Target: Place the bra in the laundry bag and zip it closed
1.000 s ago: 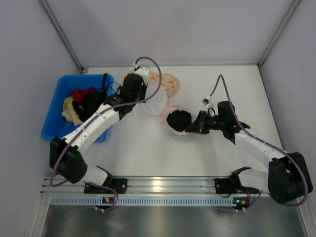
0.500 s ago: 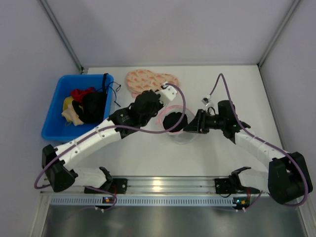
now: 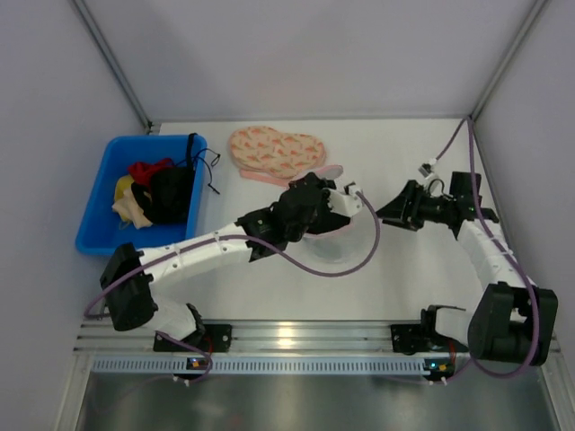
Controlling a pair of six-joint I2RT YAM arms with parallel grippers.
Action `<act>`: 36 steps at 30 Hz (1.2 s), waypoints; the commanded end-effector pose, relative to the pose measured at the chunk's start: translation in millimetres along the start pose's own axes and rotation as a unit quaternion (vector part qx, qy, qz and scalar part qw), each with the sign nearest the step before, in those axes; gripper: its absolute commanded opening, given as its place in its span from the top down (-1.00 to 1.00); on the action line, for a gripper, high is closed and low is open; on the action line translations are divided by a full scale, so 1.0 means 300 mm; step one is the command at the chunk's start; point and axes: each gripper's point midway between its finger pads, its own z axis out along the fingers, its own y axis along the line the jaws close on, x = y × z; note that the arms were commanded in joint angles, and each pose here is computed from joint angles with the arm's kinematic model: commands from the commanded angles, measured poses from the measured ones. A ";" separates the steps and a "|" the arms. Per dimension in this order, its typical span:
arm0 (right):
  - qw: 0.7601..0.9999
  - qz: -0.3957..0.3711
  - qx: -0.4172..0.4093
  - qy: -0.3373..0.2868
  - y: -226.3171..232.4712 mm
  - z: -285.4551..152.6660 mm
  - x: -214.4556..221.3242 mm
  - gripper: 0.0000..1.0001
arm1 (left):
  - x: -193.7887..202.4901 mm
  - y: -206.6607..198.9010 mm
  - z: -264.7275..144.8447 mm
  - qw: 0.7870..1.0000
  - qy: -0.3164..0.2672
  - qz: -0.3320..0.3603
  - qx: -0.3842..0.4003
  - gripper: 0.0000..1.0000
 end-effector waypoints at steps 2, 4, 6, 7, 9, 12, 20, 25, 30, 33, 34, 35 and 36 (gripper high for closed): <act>0.996 -0.056 0.055 -0.040 -0.051 -0.098 -0.131 -0.19 | -0.160 -0.076 -0.032 0.995 -0.070 0.068 -0.002 1.00; 0.997 -0.045 0.058 -0.037 -0.080 -0.103 -0.132 -0.16 | -0.181 -0.135 -0.054 0.993 -0.082 0.081 0.014 1.00; 0.997 -0.037 0.062 -0.034 -0.108 -0.103 -0.125 -0.14 | -0.211 -0.190 -0.090 0.992 -0.093 0.085 0.027 0.89; 0.997 -0.036 0.061 -0.031 -0.114 -0.100 -0.121 -0.14 | -0.219 -0.235 -0.119 0.990 -0.099 0.094 0.038 0.79; 0.997 -0.034 0.061 -0.027 -0.130 -0.093 -0.114 -0.14 | -0.219 -0.281 -0.155 0.987 -0.106 0.109 0.050 0.48; 0.997 -0.041 0.068 -0.024 -0.154 -0.087 -0.114 -0.14 | -0.224 -0.331 -0.237 0.981 -0.129 0.106 0.099 0.17; 0.996 -0.036 0.075 -0.025 -0.227 -0.009 -0.079 -0.03 | -0.287 -0.294 -0.457 0.956 -0.187 -0.059 0.219 -0.22; 0.996 -0.045 0.073 0.010 -0.241 0.089 0.019 0.20 | -0.156 -0.160 -0.381 0.939 -0.093 -0.262 0.205 -0.26; 0.992 -0.099 0.066 0.048 -0.216 0.172 0.089 0.45 | 0.128 -0.106 -0.219 0.868 0.080 -0.445 0.203 -0.12; 0.989 -0.122 0.043 0.075 -0.181 0.215 0.131 0.49 | 0.224 -0.110 -0.180 0.826 0.120 -0.508 0.210 -0.10; 0.987 -0.129 0.020 0.091 -0.141 0.232 0.166 0.50 | 0.245 -0.124 -0.174 0.808 0.135 -0.533 0.211 -0.10; 0.984 -0.160 0.001 0.078 -0.096 0.243 0.153 0.50 | 0.275 -0.138 -0.158 0.797 0.150 -0.546 0.212 -0.10; 0.981 -0.180 -0.010 0.074 -0.061 0.255 0.160 0.50 | 0.297 -0.136 -0.150 0.774 0.161 -0.575 0.210 -0.10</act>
